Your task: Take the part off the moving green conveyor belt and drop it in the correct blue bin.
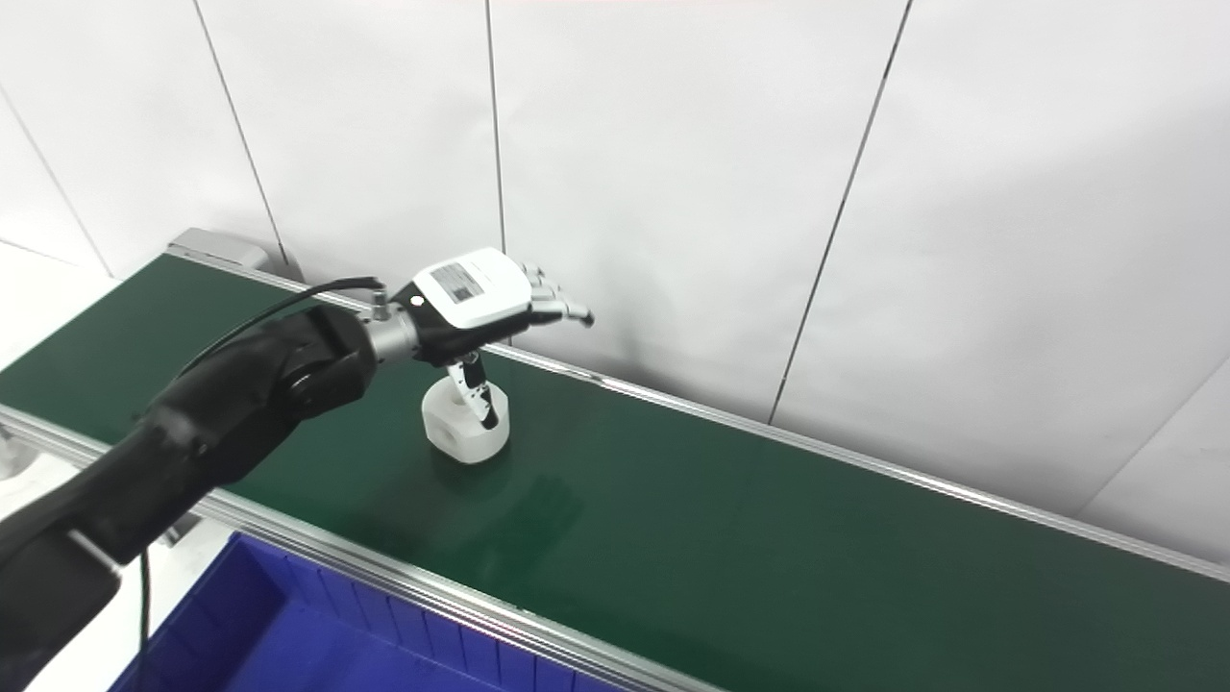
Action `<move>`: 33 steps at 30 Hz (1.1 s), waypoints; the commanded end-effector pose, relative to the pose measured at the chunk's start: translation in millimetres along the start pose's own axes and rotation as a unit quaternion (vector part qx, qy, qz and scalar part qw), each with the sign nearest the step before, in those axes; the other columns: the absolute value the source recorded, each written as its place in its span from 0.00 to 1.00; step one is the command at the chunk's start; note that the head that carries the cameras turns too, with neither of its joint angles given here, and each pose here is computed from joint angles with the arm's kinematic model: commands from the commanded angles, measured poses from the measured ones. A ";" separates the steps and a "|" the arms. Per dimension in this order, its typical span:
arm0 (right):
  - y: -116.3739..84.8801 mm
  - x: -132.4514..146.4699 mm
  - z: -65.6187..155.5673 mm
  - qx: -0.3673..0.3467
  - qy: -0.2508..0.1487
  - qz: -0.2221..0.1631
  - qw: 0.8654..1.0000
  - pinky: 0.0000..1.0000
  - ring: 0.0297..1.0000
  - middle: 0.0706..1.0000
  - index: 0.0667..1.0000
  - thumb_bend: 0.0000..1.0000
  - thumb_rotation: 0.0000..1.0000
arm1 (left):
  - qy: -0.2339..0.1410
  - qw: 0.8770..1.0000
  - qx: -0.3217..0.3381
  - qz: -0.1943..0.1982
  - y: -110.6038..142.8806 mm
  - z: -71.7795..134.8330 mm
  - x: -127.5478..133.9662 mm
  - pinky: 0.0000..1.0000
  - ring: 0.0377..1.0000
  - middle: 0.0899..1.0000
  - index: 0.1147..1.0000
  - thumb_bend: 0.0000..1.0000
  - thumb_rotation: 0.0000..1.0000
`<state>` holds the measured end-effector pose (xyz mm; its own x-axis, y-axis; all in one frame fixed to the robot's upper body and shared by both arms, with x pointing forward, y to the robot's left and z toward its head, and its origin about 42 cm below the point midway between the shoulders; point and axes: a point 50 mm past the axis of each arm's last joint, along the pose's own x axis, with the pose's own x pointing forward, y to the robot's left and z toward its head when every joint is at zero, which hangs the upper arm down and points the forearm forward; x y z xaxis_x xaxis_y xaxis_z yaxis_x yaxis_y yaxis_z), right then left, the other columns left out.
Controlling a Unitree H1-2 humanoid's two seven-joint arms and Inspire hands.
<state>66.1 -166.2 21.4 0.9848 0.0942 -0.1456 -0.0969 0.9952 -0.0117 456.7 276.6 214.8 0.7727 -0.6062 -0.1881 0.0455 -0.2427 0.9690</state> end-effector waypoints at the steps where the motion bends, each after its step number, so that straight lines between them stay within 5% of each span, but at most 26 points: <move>1: 3.8 0.2 12.7 0.010 -0.042 0.001 0.999 1.00 1.00 1.00 1.00 0.92 1.00 | 0.004 0.999 0.043 -0.016 21.1 -23.9 3.7 0.84 0.84 0.82 0.83 1.00 0.20; 15: 8.7 -7.0 20.6 0.014 -0.049 -0.001 0.999 1.00 1.00 1.00 1.00 0.91 1.00 | 0.000 0.988 0.026 -0.155 -16.3 -8.2 29.8 0.81 0.86 0.86 0.85 1.00 0.16; 17: 9.9 -7.8 21.6 0.016 -0.049 -0.001 0.999 1.00 1.00 1.00 1.00 0.90 1.00 | 0.000 0.988 0.033 -0.151 -20.4 -4.5 31.4 0.76 0.83 0.83 0.83 1.00 0.15; 23: 13.1 -8.8 25.4 0.010 -0.055 -0.005 0.998 1.00 1.00 1.00 1.00 0.93 1.00 | -0.012 0.998 -0.003 -0.059 -49.3 9.9 32.8 0.56 0.63 0.67 0.70 0.92 0.00; 24: 13.5 -9.1 25.8 0.009 -0.055 -0.005 0.998 1.00 1.00 1.00 1.00 0.92 1.00 | -0.021 0.999 -0.010 -0.040 -52.9 12.3 32.3 0.48 0.54 0.53 0.55 0.69 0.00; 27: 14.5 -9.6 26.8 0.006 -0.057 -0.003 0.998 1.00 1.00 1.00 1.00 0.92 1.00 | -0.035 0.999 -0.020 0.006 -61.5 19.0 30.2 0.39 0.42 0.41 0.46 0.53 0.00; 33: 15.3 -9.8 27.1 0.010 -0.057 -0.001 0.998 1.00 1.00 1.00 1.00 0.91 1.00 | -0.063 0.997 -0.004 0.041 -59.7 26.6 30.6 0.39 0.37 0.43 0.47 0.50 0.00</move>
<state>58.4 -154.5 37.2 0.9897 0.0894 -0.1118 -0.0913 0.9957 -0.0123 448.6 250.7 121.0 0.6954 -0.6876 -0.2090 0.0684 -0.2262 0.9717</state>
